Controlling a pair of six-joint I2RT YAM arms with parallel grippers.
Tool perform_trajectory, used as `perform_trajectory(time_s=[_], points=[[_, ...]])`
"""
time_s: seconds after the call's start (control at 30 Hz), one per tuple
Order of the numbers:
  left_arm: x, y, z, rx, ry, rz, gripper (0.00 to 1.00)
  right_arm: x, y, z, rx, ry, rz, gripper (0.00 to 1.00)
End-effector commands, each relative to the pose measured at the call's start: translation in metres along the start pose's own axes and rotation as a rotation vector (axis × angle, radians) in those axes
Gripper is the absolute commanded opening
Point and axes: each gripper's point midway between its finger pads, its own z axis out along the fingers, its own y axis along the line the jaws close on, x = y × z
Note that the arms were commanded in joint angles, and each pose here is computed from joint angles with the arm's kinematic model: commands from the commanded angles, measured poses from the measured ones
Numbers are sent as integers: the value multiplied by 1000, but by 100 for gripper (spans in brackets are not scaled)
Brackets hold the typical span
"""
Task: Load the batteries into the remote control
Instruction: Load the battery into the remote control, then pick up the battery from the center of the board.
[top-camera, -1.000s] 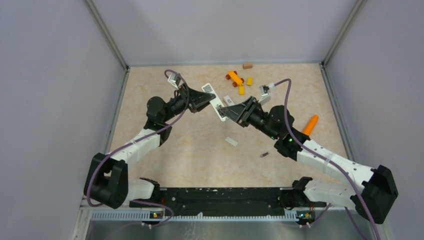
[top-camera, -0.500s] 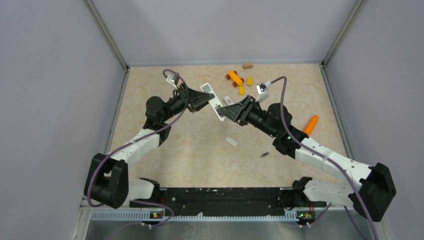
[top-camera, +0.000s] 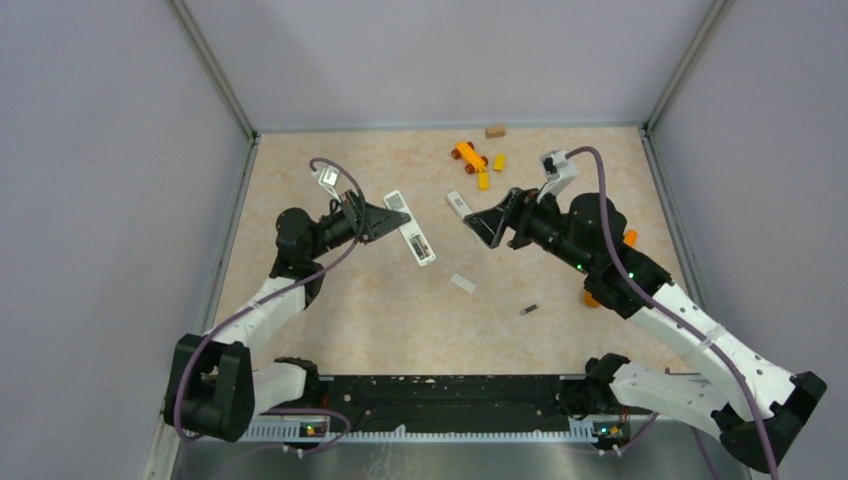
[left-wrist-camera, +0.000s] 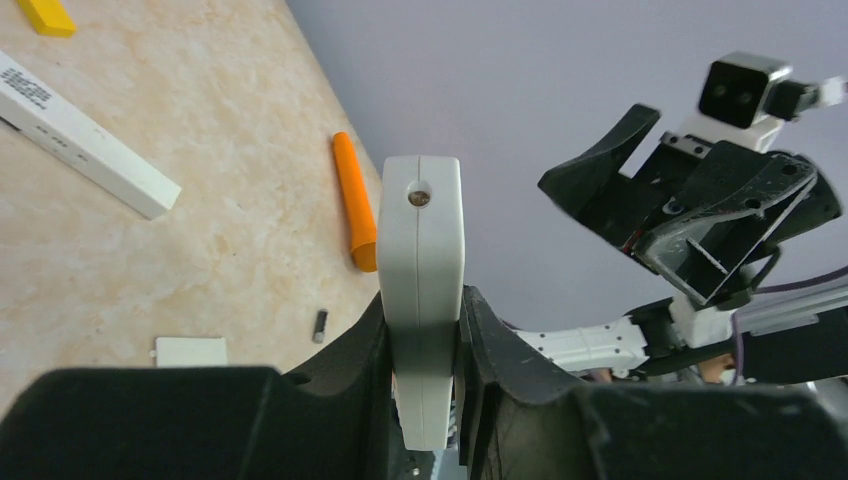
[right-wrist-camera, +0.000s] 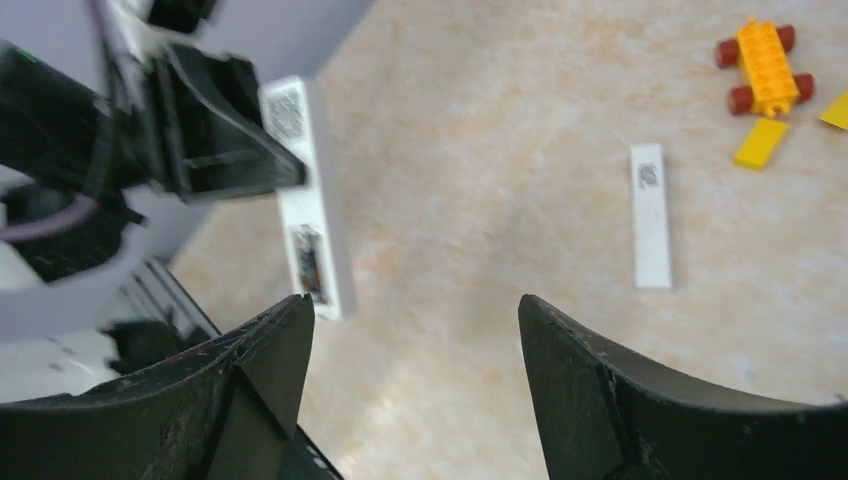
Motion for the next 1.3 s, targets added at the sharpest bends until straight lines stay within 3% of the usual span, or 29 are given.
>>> perform_trajectory(time_s=[0.0,0.17,0.33,0.4,0.53,0.6,0.8,0.93,1.27], points=[[-5,-2,-11,-73,-19,158,0,63,-55,-13,120,350,-379,75],[-23,18,-27,-237,-99,151,0,102,-106,-22,218,580,-619,75],[-30,22,-33,-267,-114,134,0,141,-171,-47,394,896,-833,68],[-32,24,-35,-279,-118,124,0,153,-181,-59,385,981,-890,66],[-36,27,-36,-280,-124,95,0,168,-172,-59,308,974,-871,67],[-39,28,-36,-275,-129,89,0,151,-176,-48,423,901,-852,67],[-41,25,-35,-255,-133,85,0,109,-178,-17,739,601,-478,67],[-40,20,-37,-245,-136,97,0,123,-187,-27,926,511,-125,66],[-39,17,-37,-225,-133,114,0,177,-191,-63,1099,310,406,61]])
